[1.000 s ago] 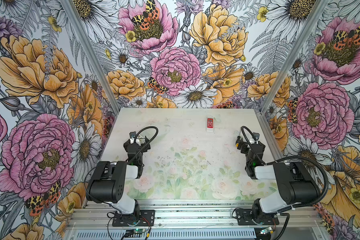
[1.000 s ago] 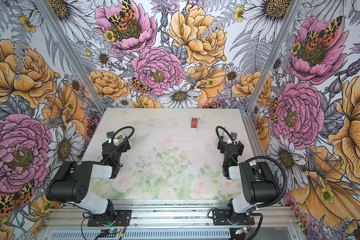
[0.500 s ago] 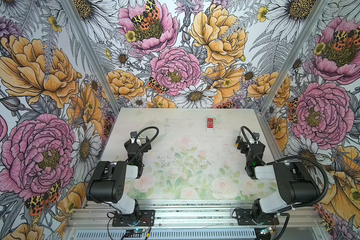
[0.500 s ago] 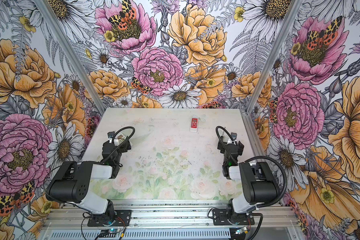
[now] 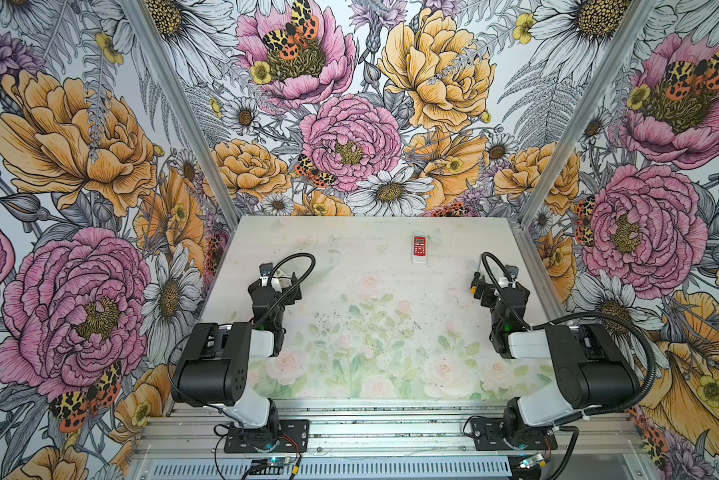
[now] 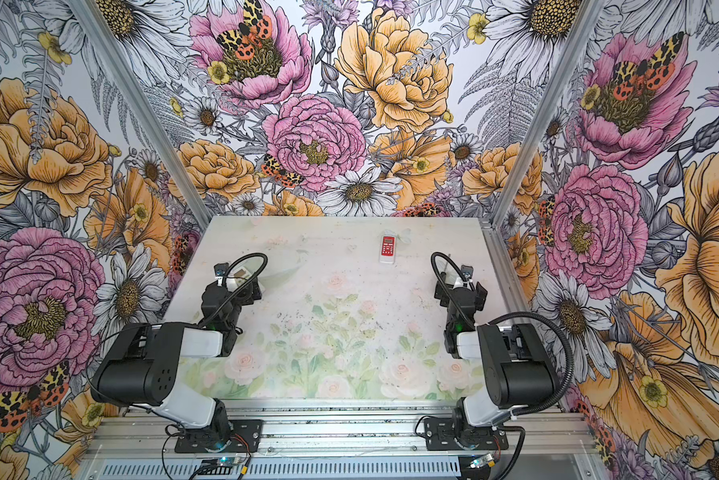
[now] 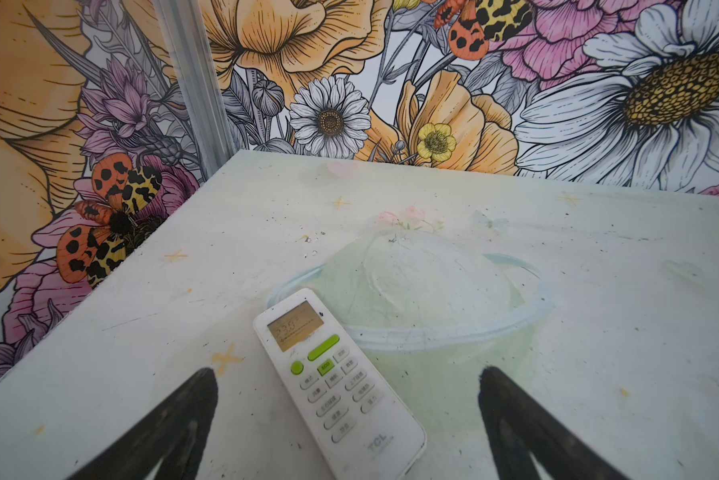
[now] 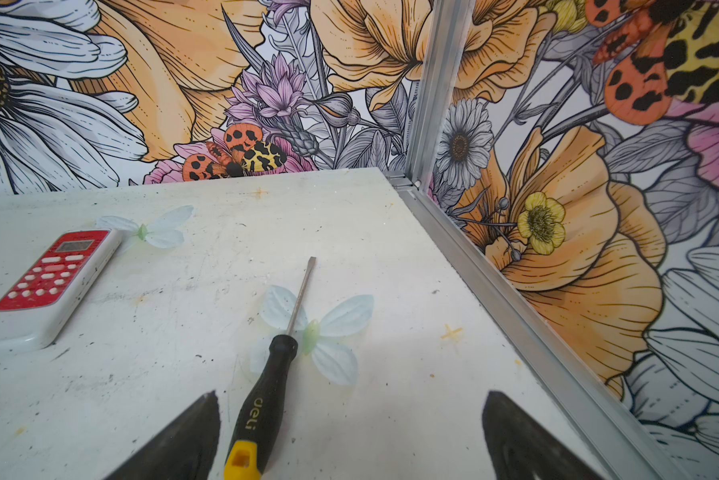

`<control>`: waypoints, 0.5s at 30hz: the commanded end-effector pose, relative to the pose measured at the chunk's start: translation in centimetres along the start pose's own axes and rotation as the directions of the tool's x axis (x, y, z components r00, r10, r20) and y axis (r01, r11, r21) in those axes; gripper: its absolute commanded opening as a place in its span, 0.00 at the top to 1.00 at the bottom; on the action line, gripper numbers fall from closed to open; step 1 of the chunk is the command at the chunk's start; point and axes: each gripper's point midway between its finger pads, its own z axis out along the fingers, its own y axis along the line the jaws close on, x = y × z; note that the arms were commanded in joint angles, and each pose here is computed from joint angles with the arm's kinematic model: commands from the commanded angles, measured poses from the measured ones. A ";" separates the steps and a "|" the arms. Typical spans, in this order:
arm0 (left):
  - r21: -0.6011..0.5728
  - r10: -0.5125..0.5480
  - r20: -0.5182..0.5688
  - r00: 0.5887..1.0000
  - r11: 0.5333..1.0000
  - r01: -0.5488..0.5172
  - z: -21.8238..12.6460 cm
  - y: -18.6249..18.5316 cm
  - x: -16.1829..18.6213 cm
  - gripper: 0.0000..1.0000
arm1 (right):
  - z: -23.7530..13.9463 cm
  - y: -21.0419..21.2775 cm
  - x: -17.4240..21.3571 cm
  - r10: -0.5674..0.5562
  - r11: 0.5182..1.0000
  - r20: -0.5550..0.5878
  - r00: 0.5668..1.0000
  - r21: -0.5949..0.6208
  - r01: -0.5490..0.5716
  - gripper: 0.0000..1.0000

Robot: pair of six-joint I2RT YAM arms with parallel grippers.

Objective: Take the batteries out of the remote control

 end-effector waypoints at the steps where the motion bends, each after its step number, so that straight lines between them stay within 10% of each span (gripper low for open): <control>1: 0.029 0.027 0.029 0.999 0.999 -0.027 -0.4 -0.8 -1.2 0.01 | 0.2 0.0 -0.8 0.017 1.000 0.023 1.000 -0.009 -0.017 0.00; 9: -0.018 0.057 -0.048 0.997 0.998 -0.058 -3.7 -2.2 -6.8 0.01 | -1.7 0.2 -4.2 -0.047 0.999 -0.068 0.997 0.009 0.048 0.00; 15: -0.017 -0.303 -0.218 0.928 0.952 0.307 -10.1 -4.7 -10.8 0.01 | -6.4 2.8 -8.8 0.092 0.975 -0.281 0.955 -0.170 -0.144 0.00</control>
